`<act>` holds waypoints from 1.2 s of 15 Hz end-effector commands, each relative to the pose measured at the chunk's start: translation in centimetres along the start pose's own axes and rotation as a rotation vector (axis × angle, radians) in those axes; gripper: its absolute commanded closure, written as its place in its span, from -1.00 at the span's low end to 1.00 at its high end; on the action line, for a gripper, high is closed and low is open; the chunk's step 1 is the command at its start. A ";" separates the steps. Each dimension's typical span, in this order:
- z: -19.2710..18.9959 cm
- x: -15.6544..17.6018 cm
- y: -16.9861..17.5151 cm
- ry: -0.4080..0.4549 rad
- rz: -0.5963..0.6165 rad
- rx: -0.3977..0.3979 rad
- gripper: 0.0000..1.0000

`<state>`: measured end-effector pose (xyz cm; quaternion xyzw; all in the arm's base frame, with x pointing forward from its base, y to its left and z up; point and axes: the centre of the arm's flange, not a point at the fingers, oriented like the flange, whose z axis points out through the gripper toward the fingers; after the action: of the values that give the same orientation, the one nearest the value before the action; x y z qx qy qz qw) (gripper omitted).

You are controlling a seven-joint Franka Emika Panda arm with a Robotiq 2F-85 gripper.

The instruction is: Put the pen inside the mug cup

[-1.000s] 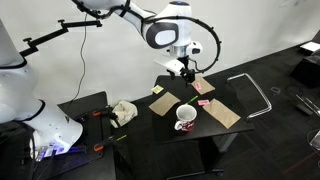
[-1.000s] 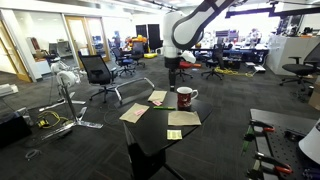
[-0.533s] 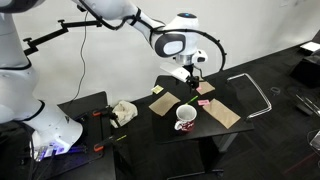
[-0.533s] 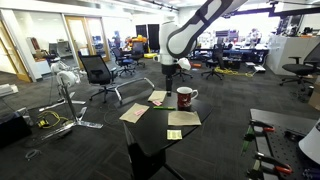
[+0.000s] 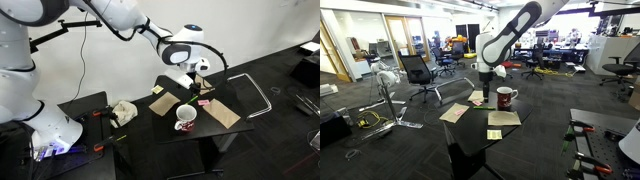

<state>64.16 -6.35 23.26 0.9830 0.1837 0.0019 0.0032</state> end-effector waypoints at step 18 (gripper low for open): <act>5.0 2.5 1.1 -0.023 0.057 0.002 -1.00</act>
<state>66.11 -6.57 18.35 0.9854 0.1698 -0.0134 -0.0027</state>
